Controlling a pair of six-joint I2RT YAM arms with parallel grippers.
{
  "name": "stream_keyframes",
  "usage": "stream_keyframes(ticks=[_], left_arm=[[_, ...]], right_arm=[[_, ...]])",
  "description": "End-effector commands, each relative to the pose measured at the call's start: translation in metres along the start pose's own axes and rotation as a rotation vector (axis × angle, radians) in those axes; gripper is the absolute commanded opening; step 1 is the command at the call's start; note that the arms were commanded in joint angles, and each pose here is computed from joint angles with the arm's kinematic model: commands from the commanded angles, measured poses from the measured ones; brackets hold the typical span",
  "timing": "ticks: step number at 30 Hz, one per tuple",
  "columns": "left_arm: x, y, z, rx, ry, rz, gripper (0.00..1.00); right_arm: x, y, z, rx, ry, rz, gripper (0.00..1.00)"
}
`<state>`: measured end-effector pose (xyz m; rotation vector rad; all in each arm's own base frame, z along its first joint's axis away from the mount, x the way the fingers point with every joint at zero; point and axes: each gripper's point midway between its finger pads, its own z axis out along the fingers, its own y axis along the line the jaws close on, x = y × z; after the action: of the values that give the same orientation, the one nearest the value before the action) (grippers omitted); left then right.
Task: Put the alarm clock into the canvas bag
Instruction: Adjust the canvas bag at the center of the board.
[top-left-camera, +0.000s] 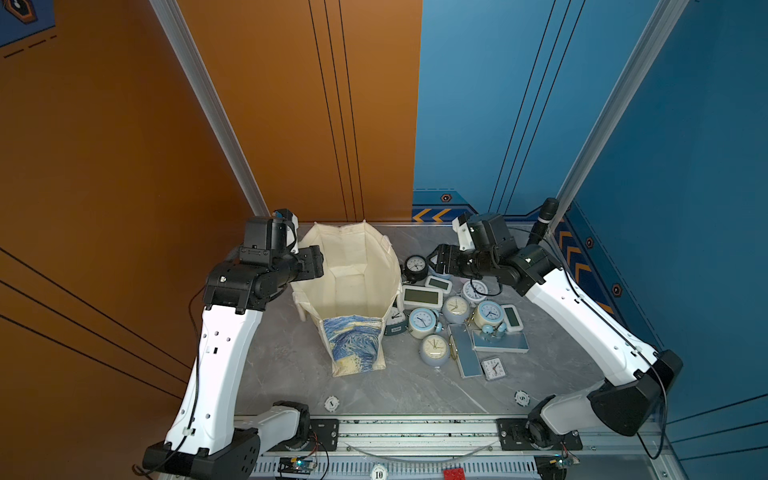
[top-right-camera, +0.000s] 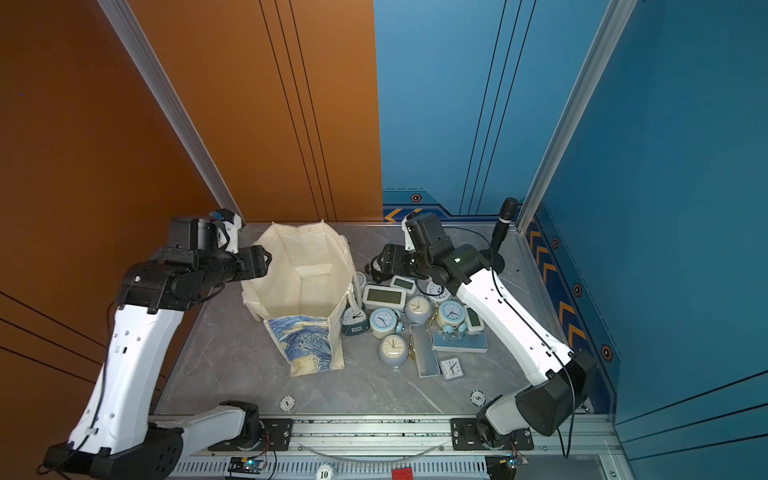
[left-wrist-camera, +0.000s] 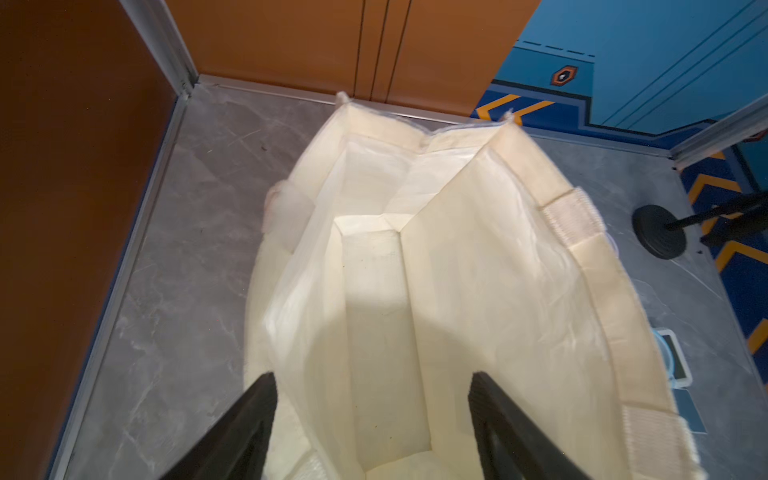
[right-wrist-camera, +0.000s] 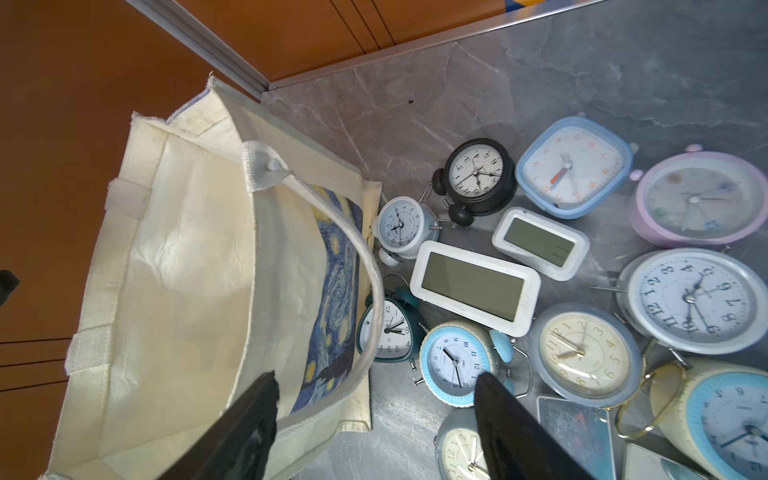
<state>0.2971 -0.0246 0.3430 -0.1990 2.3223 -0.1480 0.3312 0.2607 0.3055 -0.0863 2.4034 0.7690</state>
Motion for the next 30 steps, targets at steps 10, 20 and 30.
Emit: stream_keyframes(ticks=[10, 20, 30], left_arm=[[0.05, 0.039, 0.048, 0.076, 0.154, -0.206, 0.47], [0.006, 0.034, 0.064, 0.142, 0.038, -0.133, 0.0], [0.013, 0.043, 0.073, 0.1, 0.006, -0.083, 0.0]], right_arm=[[0.03, 0.074, 0.06, -0.139, 0.195, -0.12, 0.53], [0.044, 0.109, 0.066, -0.189, 0.217, -0.143, 0.0], [0.054, 0.113, 0.057, -0.177, 0.215, -0.144, 0.0]])
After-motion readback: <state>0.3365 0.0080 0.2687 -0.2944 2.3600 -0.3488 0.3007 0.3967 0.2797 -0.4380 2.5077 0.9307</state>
